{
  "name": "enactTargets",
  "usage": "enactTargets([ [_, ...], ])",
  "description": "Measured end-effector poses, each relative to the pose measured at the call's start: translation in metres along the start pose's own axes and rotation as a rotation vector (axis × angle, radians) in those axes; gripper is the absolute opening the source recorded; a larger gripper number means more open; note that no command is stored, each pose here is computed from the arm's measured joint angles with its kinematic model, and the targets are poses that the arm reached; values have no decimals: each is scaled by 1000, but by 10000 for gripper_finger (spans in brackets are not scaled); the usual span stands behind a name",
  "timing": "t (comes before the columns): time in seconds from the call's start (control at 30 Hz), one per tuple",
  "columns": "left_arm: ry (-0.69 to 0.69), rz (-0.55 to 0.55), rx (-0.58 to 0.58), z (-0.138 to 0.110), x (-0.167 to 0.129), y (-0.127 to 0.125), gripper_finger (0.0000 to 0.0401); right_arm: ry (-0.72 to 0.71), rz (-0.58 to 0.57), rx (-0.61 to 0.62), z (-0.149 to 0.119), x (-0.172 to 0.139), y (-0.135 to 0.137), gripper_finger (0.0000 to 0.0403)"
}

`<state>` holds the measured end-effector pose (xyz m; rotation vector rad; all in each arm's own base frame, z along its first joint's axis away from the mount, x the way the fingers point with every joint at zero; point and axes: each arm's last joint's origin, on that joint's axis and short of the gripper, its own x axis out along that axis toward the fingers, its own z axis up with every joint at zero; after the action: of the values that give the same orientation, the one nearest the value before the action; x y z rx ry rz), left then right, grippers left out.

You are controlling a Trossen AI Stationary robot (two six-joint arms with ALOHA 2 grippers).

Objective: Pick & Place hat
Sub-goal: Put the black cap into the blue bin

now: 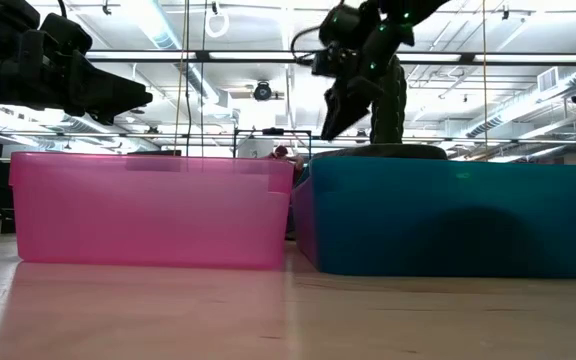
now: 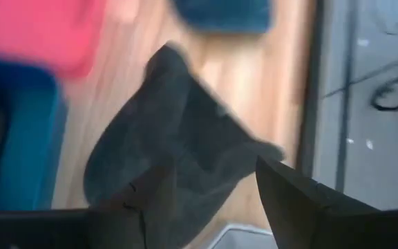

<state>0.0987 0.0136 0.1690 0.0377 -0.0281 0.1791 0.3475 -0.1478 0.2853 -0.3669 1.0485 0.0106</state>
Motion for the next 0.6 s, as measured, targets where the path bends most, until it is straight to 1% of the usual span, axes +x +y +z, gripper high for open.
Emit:
enactTargets([
  [0.1, 0, 0, 0, 0, 0, 0, 156, 45, 58, -56, -4, 13, 2, 204],
  [0.2, 0, 0, 0, 0, 0, 0, 156, 106, 108, -75, -11, 27, 4, 204],
  [0.43, 0, 0, 0, 0, 0, 0, 156, 118, 132, -135, -13, 54, 3, 204],
  [0.6, 1, 0, 0, 0, 0, 0, 156, 106, 152, -142, -14, 71, 3, 204],
])
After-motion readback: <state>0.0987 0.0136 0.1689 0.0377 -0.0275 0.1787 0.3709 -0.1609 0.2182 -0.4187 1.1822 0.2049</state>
